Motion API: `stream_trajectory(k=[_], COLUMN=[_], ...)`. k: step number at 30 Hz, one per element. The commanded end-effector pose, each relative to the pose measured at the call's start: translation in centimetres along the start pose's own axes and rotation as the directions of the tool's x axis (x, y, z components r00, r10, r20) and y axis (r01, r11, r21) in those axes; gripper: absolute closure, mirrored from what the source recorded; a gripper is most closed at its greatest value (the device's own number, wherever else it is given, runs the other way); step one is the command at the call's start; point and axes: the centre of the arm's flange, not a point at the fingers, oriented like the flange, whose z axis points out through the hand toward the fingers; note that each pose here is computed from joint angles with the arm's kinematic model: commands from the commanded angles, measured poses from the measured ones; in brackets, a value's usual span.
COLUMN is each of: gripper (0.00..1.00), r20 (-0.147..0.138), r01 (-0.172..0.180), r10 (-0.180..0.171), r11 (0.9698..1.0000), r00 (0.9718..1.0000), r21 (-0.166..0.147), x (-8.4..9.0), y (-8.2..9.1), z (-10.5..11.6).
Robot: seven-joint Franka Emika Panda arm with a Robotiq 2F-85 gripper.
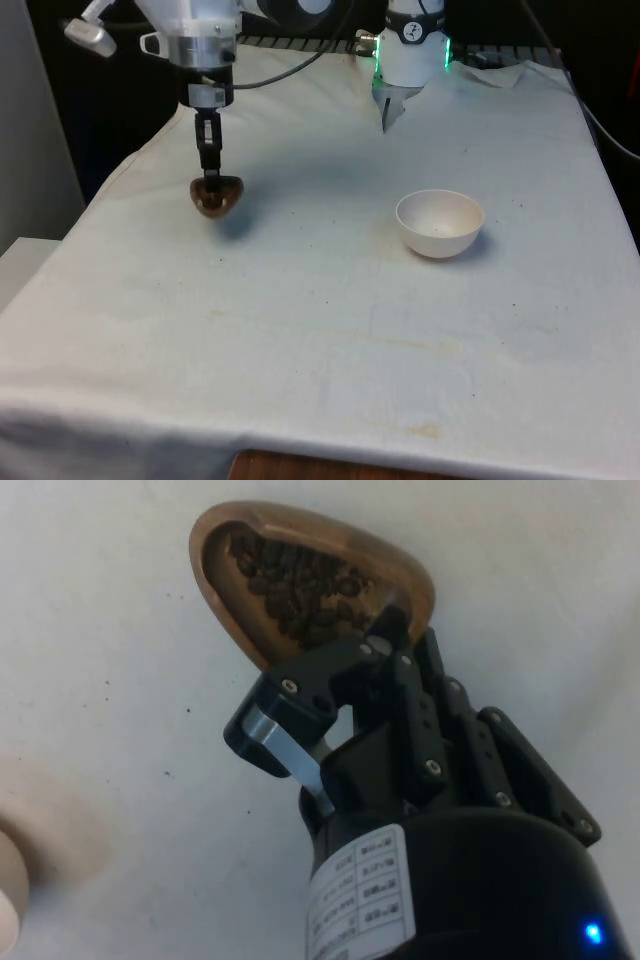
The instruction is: Pour the coffee beans from the cup into the bowl.
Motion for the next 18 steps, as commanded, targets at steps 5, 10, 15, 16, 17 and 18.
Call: stream_trajectory(k=[5,10,15,16,17,18], gripper=[1.00,1.00,1.00,1.00,1.00,1.00], r20=[0.003,0.005,0.010,0.011,0.011,0.012], r01=[0.021,0.042,0.064,0.059,0.067,0.070], r10=[-0.021,-0.042,-0.064,-0.059,-0.067,-0.070], r11=[0.9998,0.9991,0.9980,0.9982,0.9977,0.9975], r00=[0.9998,0.9991,0.9979,0.9982,0.9977,0.9975], r21=[0.002,0.004,0.006,0.006,0.006,0.006], x=[-0.9,-1.7,-2.6,-2.3,-2.8,-2.9], y=[-0.3,-0.6,-0.8,-0.8,-0.9,-0.9], z=[-0.7,-1.1,-1.4,-1.2,-1.4,-1.5])
